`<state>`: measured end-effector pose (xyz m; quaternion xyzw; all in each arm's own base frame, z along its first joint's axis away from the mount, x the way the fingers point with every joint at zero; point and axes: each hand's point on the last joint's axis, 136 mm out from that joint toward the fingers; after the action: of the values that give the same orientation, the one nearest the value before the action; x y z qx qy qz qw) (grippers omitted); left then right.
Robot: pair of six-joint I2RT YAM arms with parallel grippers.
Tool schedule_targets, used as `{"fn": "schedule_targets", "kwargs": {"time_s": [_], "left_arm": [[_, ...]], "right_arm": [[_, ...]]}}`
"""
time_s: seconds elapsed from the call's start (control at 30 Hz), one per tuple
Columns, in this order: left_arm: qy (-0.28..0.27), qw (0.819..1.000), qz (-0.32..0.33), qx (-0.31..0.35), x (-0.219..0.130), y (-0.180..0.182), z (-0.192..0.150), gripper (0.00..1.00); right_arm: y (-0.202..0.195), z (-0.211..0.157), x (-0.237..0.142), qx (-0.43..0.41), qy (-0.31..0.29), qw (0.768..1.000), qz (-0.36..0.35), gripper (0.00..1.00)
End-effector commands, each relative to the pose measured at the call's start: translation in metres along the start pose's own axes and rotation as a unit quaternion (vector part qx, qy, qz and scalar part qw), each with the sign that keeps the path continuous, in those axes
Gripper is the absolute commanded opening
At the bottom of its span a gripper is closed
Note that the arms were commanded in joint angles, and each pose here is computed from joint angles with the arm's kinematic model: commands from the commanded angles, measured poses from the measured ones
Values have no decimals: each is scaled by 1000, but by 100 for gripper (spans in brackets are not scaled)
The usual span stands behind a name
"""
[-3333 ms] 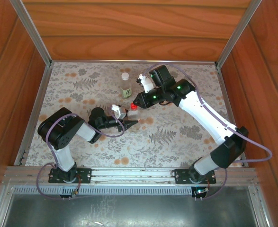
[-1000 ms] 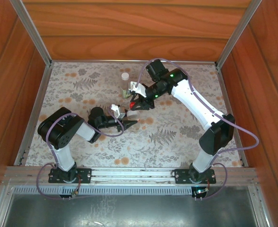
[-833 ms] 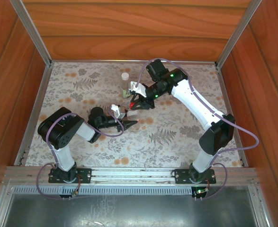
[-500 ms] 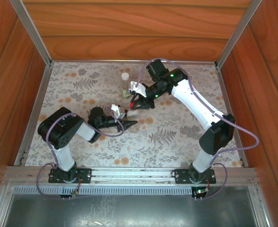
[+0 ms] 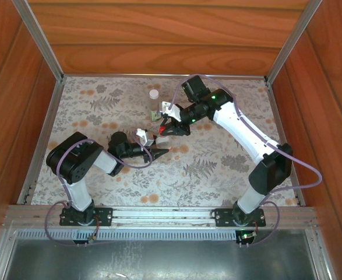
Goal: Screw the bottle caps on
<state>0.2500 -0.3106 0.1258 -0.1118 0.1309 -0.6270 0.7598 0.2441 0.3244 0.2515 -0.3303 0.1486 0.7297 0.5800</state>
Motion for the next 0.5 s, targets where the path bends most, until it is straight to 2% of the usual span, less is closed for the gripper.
{"fn": "schedule_targets", "kwargs": {"time_s": [0.0,0.33,0.47], "left_arm": [[93,985,35,-138,-13,14,-66,54],[73,983,83,-149,-13,31,-57,53],[67,985,92,-128,-12,31,-51,53]], "right_arm": [[6,-11,-3,15,19,1000,-8,37],[-3,-19,2,69,21,994,-86,36],[-5,-32,4,109,58,986,-111,36]]}}
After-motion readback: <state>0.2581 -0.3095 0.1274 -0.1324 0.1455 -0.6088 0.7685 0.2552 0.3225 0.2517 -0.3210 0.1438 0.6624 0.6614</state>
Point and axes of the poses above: each hand's point on the last joint's axis, 136 mm out from that joint toward the fingers, its own x axis out along the fingers, its own y axis along the line the jaws close on, z = x × y, and after that the axes turned 14 degrees about -x, right-handed
